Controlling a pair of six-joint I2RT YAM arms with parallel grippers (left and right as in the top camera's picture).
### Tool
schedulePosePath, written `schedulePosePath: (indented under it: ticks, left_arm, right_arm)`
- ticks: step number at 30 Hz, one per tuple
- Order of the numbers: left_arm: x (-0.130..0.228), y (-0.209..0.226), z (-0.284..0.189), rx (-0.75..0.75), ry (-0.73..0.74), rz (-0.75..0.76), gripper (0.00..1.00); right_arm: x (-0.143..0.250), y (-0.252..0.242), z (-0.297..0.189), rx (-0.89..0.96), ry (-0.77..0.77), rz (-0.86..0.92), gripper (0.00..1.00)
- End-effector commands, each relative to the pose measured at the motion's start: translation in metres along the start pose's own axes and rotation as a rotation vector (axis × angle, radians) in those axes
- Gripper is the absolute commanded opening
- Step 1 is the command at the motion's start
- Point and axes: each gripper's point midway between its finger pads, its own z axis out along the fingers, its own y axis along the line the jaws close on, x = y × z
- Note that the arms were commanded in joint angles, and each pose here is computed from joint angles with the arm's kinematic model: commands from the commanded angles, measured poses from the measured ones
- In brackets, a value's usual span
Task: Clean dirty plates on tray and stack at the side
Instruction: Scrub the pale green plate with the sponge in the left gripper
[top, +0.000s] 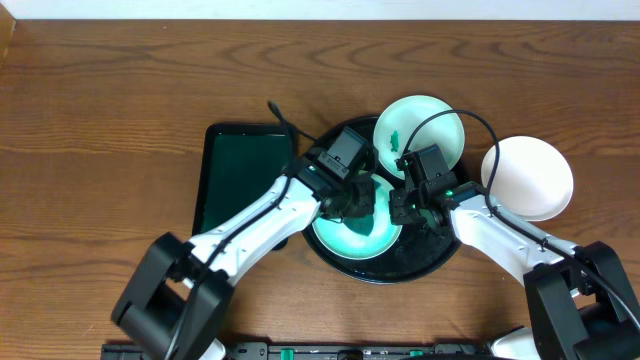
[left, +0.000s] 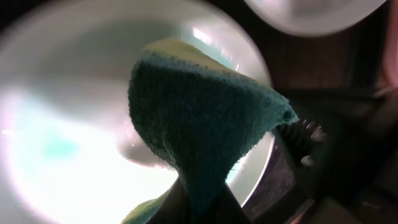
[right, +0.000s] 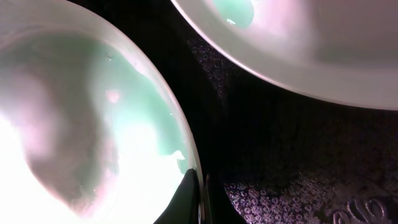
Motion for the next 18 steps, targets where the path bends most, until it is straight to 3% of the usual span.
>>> schedulePosePath:
  ticks: [1, 9, 18]
  left_arm:
    - [-0.025, 0.015, -0.012, -0.111, -0.116, 0.01, 0.07]
    - [-0.014, 0.055, 0.002, -0.287, -0.091, -0.011, 0.07]
    - [0.011, 0.086, 0.02, -0.4, -0.009, -0.171, 0.08]
  right_arm:
    - [0.002, 0.007, 0.002, -0.021, 0.009, -0.01, 0.01]
    - [0.002, 0.007, 0.002, -0.021, 0.009, -0.01, 0.01]
    - [0.002, 0.006, 0.002, -0.021, 0.009, -0.01, 0.01]
